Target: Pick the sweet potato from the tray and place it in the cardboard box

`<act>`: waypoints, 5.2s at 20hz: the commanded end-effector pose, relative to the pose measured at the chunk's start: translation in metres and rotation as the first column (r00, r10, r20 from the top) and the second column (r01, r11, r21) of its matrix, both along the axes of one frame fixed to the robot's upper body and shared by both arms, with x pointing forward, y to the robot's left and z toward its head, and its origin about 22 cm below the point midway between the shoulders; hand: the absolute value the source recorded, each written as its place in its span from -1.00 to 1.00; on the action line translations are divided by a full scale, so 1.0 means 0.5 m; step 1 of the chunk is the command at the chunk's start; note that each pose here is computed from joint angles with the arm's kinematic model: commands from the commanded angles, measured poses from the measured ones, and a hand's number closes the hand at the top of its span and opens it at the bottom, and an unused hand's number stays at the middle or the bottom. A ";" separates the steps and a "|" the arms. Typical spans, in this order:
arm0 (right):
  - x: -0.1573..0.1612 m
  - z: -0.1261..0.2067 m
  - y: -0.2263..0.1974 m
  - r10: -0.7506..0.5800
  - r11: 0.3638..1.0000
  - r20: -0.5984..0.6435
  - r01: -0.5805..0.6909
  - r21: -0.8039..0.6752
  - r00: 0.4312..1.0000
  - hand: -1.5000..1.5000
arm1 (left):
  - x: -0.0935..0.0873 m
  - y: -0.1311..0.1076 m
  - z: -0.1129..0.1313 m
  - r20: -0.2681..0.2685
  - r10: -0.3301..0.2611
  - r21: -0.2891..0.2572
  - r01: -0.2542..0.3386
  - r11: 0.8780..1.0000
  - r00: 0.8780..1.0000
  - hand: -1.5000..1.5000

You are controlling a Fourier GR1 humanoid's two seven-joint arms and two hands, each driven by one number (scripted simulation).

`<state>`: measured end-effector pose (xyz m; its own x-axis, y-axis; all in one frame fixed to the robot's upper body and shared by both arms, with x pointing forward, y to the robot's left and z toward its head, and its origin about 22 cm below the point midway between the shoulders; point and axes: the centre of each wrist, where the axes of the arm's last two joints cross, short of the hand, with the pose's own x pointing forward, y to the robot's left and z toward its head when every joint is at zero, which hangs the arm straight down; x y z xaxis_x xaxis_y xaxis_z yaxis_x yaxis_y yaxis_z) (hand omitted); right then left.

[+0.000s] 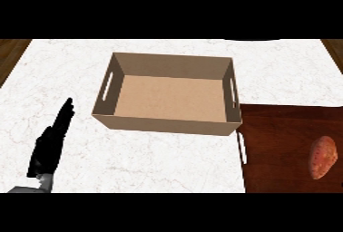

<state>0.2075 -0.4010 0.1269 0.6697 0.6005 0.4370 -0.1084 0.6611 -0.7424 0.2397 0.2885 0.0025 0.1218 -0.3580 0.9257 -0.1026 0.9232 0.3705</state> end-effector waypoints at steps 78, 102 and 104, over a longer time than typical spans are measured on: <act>0.372 0.095 0.147 0.878 0.312 0.473 -0.840 -0.445 0.075 1.00 | 0.050 -0.060 0.038 0.036 -0.104 0.007 0.104 0.995 0.994 0.00; 0.480 0.202 0.539 0.797 0.041 0.588 -0.960 -0.277 -0.135 1.00 | 0.013 -0.019 0.023 -0.005 -0.021 -0.020 0.021 1.000 1.000 0.00; 0.479 0.191 0.587 0.813 0.027 0.565 -0.961 -0.276 -0.139 1.00 | -0.007 -0.011 0.019 0.002 -0.013 -0.007 0.013 1.000 1.000 0.00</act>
